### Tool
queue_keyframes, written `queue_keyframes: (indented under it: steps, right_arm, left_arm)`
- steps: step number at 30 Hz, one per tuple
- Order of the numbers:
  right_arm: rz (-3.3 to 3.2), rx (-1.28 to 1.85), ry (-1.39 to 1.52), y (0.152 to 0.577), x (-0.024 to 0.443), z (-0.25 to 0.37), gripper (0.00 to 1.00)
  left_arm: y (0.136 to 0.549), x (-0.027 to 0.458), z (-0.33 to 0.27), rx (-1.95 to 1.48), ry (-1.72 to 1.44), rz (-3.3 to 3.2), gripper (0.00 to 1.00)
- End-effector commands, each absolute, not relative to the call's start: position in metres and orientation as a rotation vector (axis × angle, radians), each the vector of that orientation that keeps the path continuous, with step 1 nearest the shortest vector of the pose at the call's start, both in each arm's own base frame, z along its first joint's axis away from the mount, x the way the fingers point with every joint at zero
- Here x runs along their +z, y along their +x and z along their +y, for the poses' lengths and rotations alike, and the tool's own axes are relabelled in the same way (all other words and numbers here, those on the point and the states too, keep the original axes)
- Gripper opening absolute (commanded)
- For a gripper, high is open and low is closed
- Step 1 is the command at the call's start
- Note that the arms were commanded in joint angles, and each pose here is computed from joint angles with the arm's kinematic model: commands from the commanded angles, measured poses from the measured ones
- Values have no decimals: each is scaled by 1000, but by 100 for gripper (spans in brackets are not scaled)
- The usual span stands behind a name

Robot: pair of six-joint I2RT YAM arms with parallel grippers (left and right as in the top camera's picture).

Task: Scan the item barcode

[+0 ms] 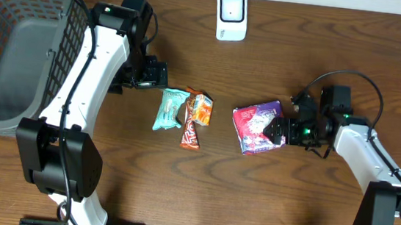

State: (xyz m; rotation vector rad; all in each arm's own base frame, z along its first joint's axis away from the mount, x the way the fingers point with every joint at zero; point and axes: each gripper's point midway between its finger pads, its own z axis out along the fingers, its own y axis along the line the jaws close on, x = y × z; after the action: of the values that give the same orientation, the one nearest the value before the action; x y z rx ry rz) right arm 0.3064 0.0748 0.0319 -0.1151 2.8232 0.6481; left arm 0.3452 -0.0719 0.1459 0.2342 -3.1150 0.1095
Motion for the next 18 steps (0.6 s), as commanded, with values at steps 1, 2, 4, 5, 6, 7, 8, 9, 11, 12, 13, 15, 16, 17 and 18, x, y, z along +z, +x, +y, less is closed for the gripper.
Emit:
queue_keyframes:
  steps: [1, 2, 4, 5, 6, 7, 8, 9, 11, 12, 13, 15, 16, 17, 18]
  right_arm:
    - [2792, 791, -96, 300, 32, 89, 93]
    - [2788, 802, -98, 299, 32, 90, 88]
    - [2786, 805, -98, 299, 32, 90, 66]
    - [2784, 814, -91, 299, 33, 91, 55]
    - [2782, 830, -74, 300, 34, 92, 47]
    - [2780, 838, -61, 300, 35, 93, 43]
    - [2778, 843, -49, 301, 35, 93, 43]
    - [2775, 843, -44, 302, 36, 93, 43]
    - [2772, 843, -38, 305, 39, 93, 37]
    - [2770, 842, -38, 307, 41, 93, 27]
    - [2768, 841, -39, 309, 44, 93, 16]
    - [2771, 837, -39, 314, 54, 93, 1]
    - [2778, 823, -37, 317, 59, 91, 1]
    - [2790, 787, -32, 319, 63, 88, 1]
    - [2808, 736, -26, 322, 67, 83, 1]
  left_arm:
    - [344, 148, -68, 92, 226, -3123, 98]
    - [344, 148, -68, 92, 225, -3123, 98]
    - [344, 148, -68, 92, 225, -3123, 98]
    - [344, 148, -68, 92, 225, -3123, 98]
    - [344, 148, -68, 92, 225, -3123, 98]
    - [344, 148, -68, 92, 225, -3123, 98]
    - [344, 148, -68, 92, 226, -3123, 98]
    - [344, 148, -68, 92, 225, -3123, 98]
    - [344, 148, -68, 92, 225, -3123, 98]
    - [344, 148, -68, 92, 226, -3123, 98]
    - [344, 148, -68, 92, 225, -3123, 98]
    - [345, 148, -68, 93, 225, -3123, 98]
    - [344, 148, -68, 92, 225, -3123, 98]
    - [344, 148, -68, 92, 226, -3123, 98]
    - [344, 148, -68, 92, 226, -3123, 98]
